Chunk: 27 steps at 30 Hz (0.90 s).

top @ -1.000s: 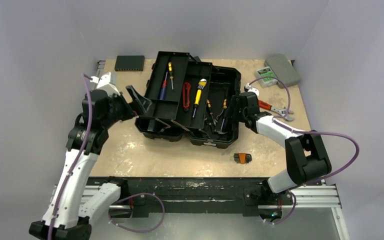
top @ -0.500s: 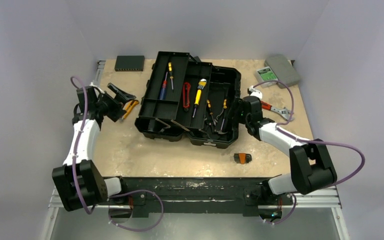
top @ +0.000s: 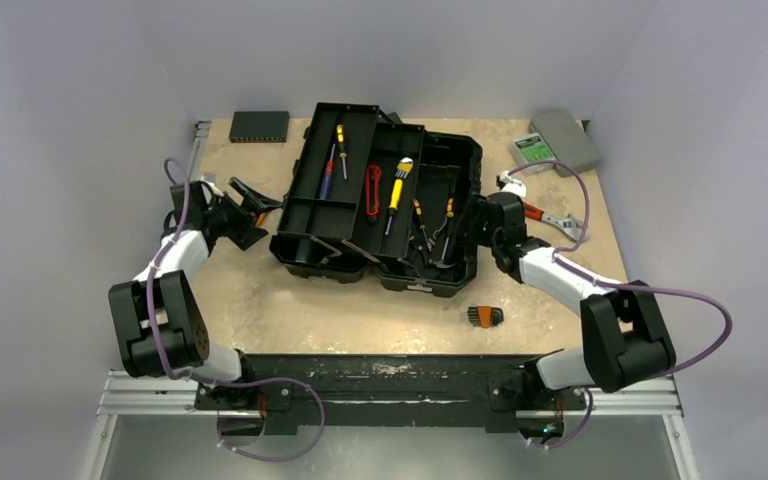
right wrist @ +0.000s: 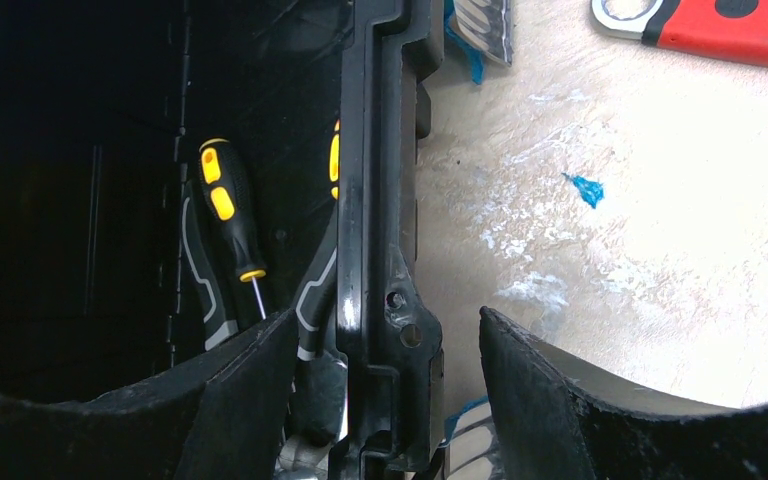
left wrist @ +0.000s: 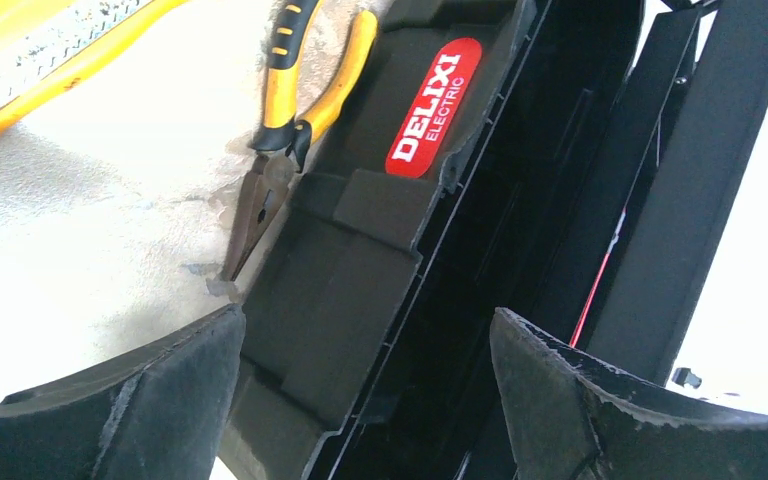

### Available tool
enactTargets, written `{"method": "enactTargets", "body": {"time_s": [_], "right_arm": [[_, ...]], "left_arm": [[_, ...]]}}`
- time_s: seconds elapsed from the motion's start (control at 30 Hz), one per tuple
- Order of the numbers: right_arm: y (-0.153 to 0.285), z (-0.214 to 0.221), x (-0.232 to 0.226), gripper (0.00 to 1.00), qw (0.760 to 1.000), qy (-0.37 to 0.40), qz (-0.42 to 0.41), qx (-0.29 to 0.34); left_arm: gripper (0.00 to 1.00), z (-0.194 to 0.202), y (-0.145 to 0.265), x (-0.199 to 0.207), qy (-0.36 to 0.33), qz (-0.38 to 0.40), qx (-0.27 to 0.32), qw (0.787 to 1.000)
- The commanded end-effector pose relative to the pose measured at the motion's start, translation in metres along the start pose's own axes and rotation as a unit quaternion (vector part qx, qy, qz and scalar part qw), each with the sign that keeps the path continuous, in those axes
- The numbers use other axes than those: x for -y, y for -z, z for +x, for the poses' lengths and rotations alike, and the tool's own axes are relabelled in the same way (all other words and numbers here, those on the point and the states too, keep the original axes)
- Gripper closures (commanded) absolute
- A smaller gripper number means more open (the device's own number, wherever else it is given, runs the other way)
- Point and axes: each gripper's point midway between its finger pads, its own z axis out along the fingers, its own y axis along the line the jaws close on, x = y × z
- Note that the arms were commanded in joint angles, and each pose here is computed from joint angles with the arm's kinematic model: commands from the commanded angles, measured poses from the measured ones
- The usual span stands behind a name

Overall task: Pack the tool kit
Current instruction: Pick up the tool from the center of the board.

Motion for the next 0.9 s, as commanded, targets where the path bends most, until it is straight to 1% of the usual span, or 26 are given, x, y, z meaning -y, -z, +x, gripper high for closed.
{"method": "enactTargets", "body": {"time_s": [0.0, 0.13, 0.23, 0.3, 0.4, 0.5, 0.6, 0.7, 0.73, 0.77, 0.8, 0.87], "right_arm": [[0.003, -0.010, -0.007, 0.35, 1.000, -0.001, -0.013, 0.021], [0.004, -0.013, -0.010, 0.34, 1.000, 0.001, -0.020, 0.023], [0.015, -0.024, -0.027, 0.25, 0.998, 0.014, -0.059, 0.022], [0.033, -0.044, -0.041, 0.19, 0.996, 0.024, -0.082, 0.037], [0.055, -0.067, -0.032, 0.10, 0.997, 0.029, -0.042, 0.054], [0.077, -0.076, -0.002, 0.09, 0.997, 0.003, 0.051, 0.051], [0.103, -0.063, 0.034, 0.08, 0.988, -0.050, 0.143, 0.039], [0.122, -0.033, 0.059, 0.08, 0.982, -0.060, 0.180, 0.005], [0.129, -0.021, 0.068, 0.06, 0.979, -0.059, 0.196, -0.010], [0.136, -0.011, 0.076, 0.02, 0.975, -0.061, 0.212, -0.024], [0.143, -0.002, 0.083, 0.01, 0.972, -0.061, 0.224, -0.038], [0.152, 0.019, 0.088, 0.01, 0.969, -0.056, 0.227, -0.082]], "left_arm": [[0.11, -0.013, -0.001, 0.012, -0.036, 0.019, 0.014, 0.999], [0.11, -0.011, -0.004, 0.016, -0.035, 0.030, 0.006, 0.999], [0.11, -0.009, -0.008, 0.019, -0.035, 0.037, -0.001, 0.999], [0.11, -0.009, -0.009, 0.021, -0.035, 0.043, -0.005, 0.998], [0.11, -0.010, -0.010, 0.022, -0.037, 0.044, -0.003, 0.998], [0.11, -0.013, -0.009, 0.023, -0.044, 0.043, 0.001, 0.998], [0.11, -0.016, -0.009, 0.025, -0.047, 0.044, 0.007, 0.998], [0.10, -0.018, -0.007, 0.028, -0.050, 0.046, 0.012, 0.998], [0.10, -0.019, -0.006, 0.030, -0.052, 0.046, 0.015, 0.997], [0.10, -0.020, -0.005, 0.030, -0.052, 0.046, 0.018, 0.997], [0.10, -0.020, -0.004, 0.031, -0.053, 0.047, 0.020, 0.997], [0.10, -0.021, -0.002, 0.035, -0.055, 0.052, 0.025, 0.997]]}}
